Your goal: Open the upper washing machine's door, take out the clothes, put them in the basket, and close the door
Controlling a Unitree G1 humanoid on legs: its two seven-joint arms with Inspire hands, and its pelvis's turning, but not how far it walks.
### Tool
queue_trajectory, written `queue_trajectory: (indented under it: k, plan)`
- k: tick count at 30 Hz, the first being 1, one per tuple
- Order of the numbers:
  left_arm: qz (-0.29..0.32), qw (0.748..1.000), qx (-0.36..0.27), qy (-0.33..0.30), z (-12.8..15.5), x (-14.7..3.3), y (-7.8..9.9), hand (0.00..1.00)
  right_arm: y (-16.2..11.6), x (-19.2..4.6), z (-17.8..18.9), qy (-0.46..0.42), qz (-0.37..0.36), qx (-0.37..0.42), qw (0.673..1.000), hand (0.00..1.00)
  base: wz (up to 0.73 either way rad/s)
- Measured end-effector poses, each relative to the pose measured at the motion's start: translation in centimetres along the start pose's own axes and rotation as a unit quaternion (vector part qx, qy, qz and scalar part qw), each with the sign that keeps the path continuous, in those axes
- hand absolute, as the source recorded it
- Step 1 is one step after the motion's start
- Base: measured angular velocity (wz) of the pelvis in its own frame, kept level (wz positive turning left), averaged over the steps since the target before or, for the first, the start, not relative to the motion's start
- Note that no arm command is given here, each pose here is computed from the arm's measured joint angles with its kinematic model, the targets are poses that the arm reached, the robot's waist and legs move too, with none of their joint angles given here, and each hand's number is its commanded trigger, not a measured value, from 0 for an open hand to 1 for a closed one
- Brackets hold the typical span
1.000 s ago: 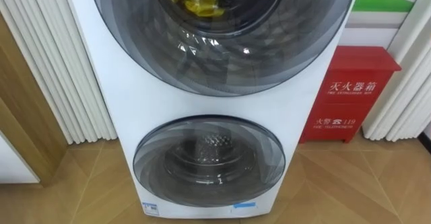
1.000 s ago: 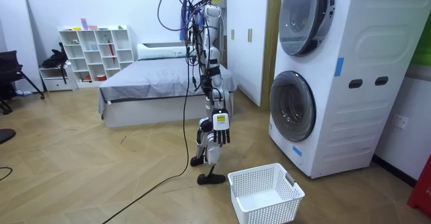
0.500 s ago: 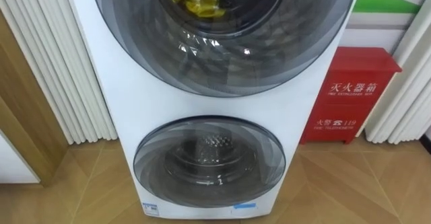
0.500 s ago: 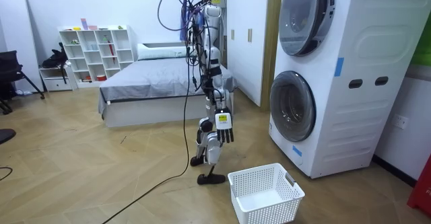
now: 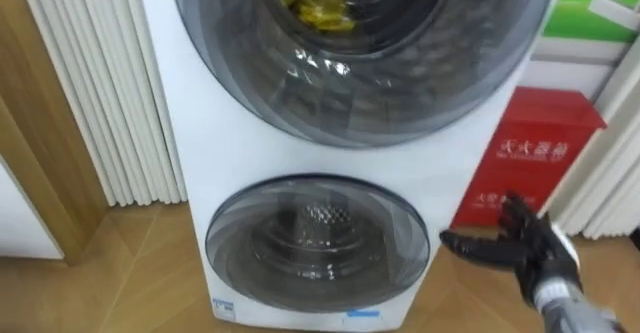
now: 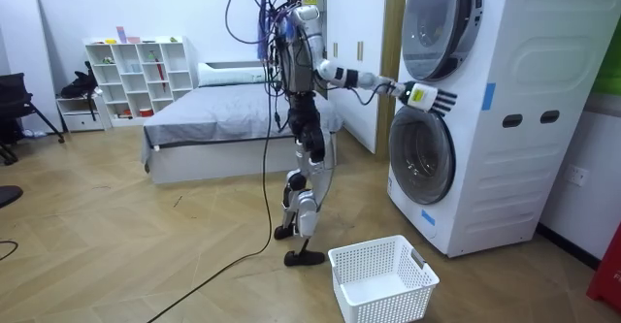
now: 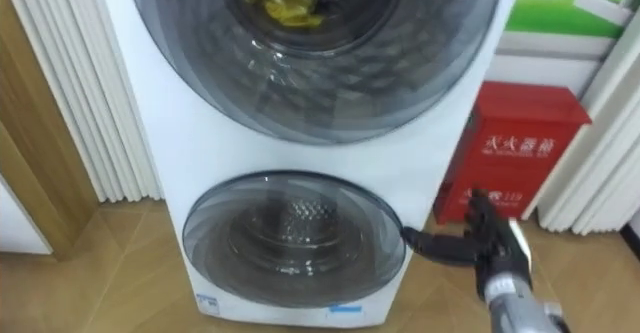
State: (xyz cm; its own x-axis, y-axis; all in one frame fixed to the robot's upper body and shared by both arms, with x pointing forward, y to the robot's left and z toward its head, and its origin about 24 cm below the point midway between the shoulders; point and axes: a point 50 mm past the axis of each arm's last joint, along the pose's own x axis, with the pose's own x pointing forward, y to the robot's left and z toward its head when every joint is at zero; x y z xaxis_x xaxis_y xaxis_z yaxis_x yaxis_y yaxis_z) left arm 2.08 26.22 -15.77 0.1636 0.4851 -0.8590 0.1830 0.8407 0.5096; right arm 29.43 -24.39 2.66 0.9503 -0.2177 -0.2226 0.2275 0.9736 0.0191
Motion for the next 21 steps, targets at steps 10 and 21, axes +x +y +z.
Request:
queue_trajectory:
  k: [10,21]
  plan:
    - [0.003,1.0,-0.007,-0.002,0.3,0.0,0.6,0.0,-0.2,1.9,9.9,-0.141,-0.023,-0.037,0.989,0.0,0.03]
    - [0.01,1.0,-0.002,0.011,-0.8,0.0,1.1,0.0,-1.1,1.6,12.9,-0.174,-0.041,-0.066,0.982,0.0,-0.08]
